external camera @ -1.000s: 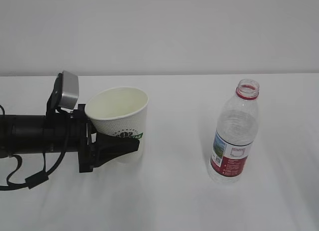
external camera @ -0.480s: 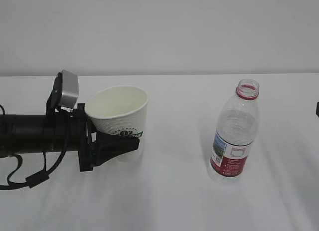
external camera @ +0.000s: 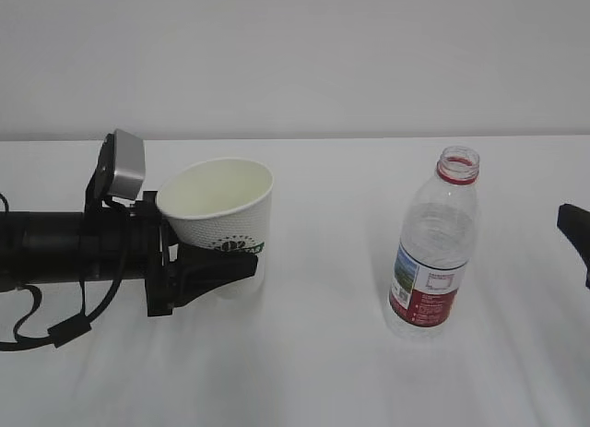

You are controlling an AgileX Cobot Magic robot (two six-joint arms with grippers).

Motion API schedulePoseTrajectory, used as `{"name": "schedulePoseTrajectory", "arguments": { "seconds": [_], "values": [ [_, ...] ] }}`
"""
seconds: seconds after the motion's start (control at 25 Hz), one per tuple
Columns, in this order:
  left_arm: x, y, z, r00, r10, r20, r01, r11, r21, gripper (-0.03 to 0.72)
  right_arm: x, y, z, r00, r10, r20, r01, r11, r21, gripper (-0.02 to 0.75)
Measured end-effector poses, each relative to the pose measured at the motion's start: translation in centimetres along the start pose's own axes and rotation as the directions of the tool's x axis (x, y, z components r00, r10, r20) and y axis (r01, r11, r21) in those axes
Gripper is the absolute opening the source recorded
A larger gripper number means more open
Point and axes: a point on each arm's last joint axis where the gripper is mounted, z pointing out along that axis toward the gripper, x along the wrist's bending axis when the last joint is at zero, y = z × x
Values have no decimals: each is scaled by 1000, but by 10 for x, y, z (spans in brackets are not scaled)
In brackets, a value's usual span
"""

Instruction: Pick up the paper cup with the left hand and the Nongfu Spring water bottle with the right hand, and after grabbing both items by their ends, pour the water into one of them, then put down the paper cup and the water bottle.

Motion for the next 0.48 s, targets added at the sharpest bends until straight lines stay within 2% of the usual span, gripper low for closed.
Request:
{"name": "schedulePoseTrajectory", "arguments": {
  "seconds": [0.48],
  "values": [
    [0,0,0,1000,-2,-4,2,1000,-2,529,15,-37,-4,994,61,-86,-66,996,-52,587]
  ]
}}
